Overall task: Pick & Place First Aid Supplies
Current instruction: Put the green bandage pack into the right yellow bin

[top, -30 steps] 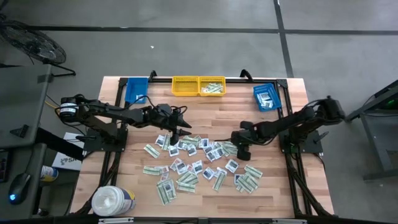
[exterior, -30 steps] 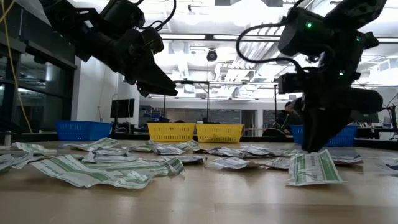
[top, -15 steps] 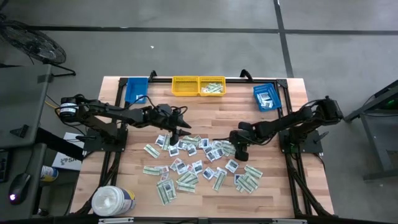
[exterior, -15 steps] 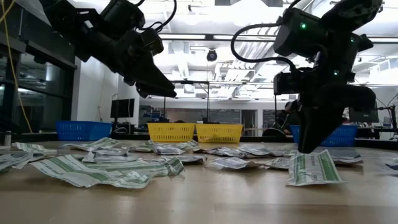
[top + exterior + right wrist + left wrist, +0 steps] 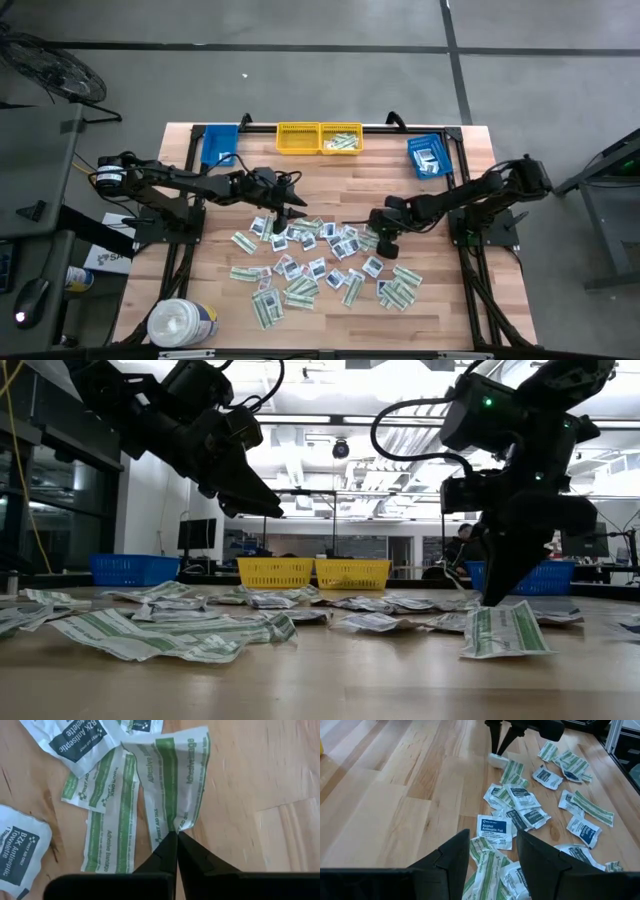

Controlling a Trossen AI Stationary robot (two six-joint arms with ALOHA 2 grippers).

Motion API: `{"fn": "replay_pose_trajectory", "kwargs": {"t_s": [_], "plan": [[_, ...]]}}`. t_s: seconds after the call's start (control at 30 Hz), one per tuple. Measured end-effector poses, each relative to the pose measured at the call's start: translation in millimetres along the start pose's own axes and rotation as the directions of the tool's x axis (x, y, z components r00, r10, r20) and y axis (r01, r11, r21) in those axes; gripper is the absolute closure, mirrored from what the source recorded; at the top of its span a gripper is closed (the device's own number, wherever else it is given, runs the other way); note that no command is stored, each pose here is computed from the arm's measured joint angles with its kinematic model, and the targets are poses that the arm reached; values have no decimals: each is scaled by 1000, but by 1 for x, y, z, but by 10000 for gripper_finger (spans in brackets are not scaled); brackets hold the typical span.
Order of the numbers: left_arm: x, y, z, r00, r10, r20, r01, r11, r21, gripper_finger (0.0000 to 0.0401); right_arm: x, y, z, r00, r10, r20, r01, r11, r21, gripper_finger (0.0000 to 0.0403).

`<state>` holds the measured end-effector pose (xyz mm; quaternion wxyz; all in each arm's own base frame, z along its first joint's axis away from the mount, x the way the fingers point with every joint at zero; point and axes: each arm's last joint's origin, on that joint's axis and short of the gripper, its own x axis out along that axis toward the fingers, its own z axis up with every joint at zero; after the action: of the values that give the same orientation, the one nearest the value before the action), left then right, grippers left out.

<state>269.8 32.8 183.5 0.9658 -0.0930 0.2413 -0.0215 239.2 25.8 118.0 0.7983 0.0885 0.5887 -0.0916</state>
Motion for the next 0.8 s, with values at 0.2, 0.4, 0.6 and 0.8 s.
{"fn": "replay_pose_trajectory", "kwargs": {"t_s": [0.2,0.4,0.6,0.8], "plan": [[0,0,0,1000,0,0,0,1000,0,239,-19,-8,12,999,-14,50,13,1000,20,402],[0,0,0,1000,0,0,0,1000,0,239,-43,-27,47,981,-93,168,95,995,-1,402],[0,0,0,1000,0,1,0,1000,0,239,-67,-60,81,941,-182,285,194,981,-17,403],[0,0,0,1000,1,2,-1,1000,0,239,-88,-101,109,866,-229,444,275,961,-41,403]]}}
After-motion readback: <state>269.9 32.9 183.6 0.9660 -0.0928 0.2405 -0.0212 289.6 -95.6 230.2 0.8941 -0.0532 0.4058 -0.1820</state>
